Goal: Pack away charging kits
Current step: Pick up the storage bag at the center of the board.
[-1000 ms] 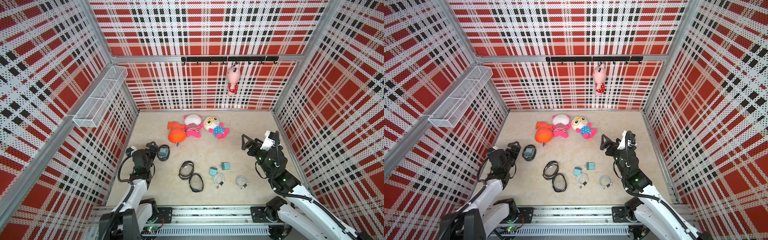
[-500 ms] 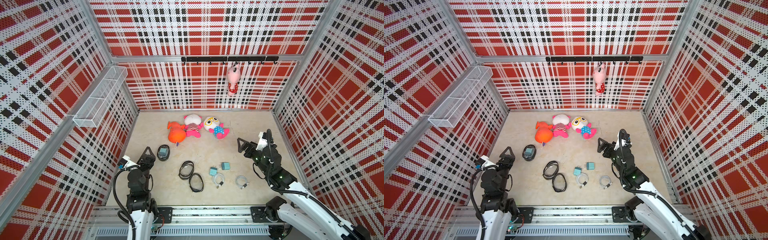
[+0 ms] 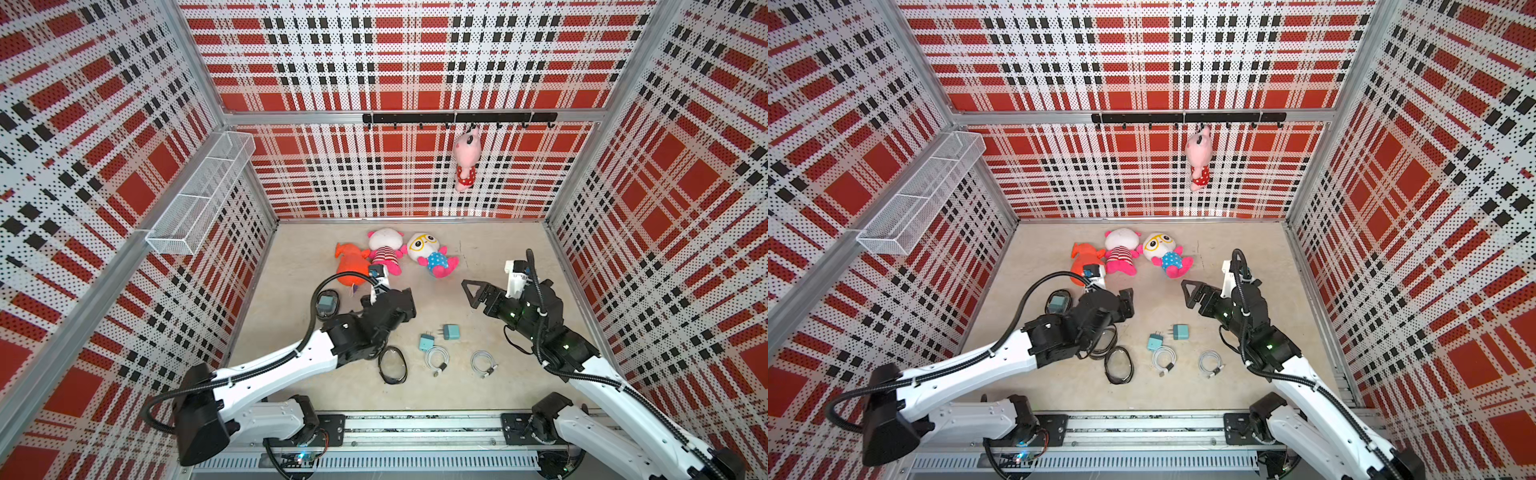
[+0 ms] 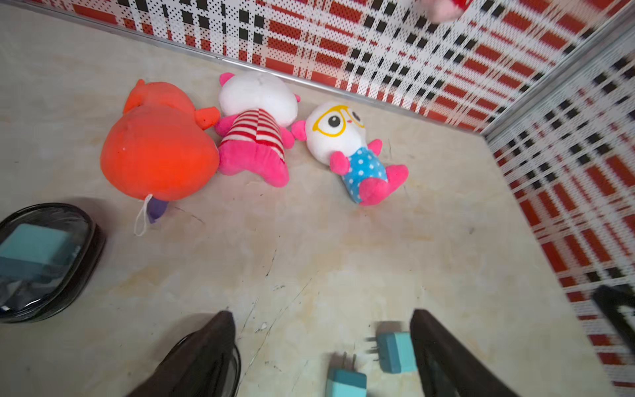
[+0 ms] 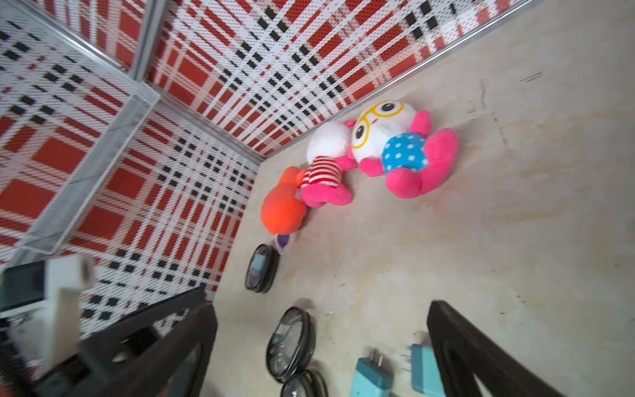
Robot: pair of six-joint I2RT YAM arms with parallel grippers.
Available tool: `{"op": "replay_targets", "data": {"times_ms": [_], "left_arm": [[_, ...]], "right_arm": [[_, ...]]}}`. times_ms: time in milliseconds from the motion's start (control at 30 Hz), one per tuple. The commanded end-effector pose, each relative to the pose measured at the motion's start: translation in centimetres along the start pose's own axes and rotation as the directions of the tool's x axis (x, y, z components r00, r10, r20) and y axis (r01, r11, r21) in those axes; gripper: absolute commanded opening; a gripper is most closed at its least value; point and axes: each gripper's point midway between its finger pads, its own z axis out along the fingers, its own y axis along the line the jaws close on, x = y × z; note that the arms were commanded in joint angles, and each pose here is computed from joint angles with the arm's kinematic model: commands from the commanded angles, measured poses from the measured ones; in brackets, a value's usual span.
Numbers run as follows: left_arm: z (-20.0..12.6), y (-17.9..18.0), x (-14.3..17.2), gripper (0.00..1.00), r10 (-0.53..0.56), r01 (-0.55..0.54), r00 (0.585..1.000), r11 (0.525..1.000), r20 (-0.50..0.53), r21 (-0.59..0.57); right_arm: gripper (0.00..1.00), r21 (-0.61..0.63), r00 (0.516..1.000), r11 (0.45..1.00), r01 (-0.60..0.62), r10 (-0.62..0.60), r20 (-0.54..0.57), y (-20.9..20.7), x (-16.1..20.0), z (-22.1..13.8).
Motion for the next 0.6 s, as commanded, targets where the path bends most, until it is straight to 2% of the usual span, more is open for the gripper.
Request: {"op": "replay_targets", "data": {"times_ms": [0,167,267,567], "left_arm": [[-0.4,4.9,2.3,0.84,0.132,-0.141,0.989,0.972,-0.061,-0.189],[1.5,6.3,3.6,0.82,0.069,-0.085,0.988,0.990,-0.138,-0.110],[2.6,7.3,4.0,0.81,0.050,-0.070,0.982,0.992,-0.180,-0.101],[4.6,7.1,6.4,0.78,0.113,-0.145,0.956,0.984,-0.270,-0.101]], "right_arm": [[1.00,-0.135,0.985,0.982,-0.136,0.119,-0.126,2.7,2.0,-0.7],[1.00,-0.179,0.983,0.969,-0.169,0.152,-0.106,3.8,1.3,-1.7],[1.00,-0.198,0.984,0.965,-0.172,0.159,-0.077,4.2,0.8,-2.4],[1.00,-0.235,0.988,0.960,-0.152,0.152,-0.021,4.5,0.2,-4.0]]}}
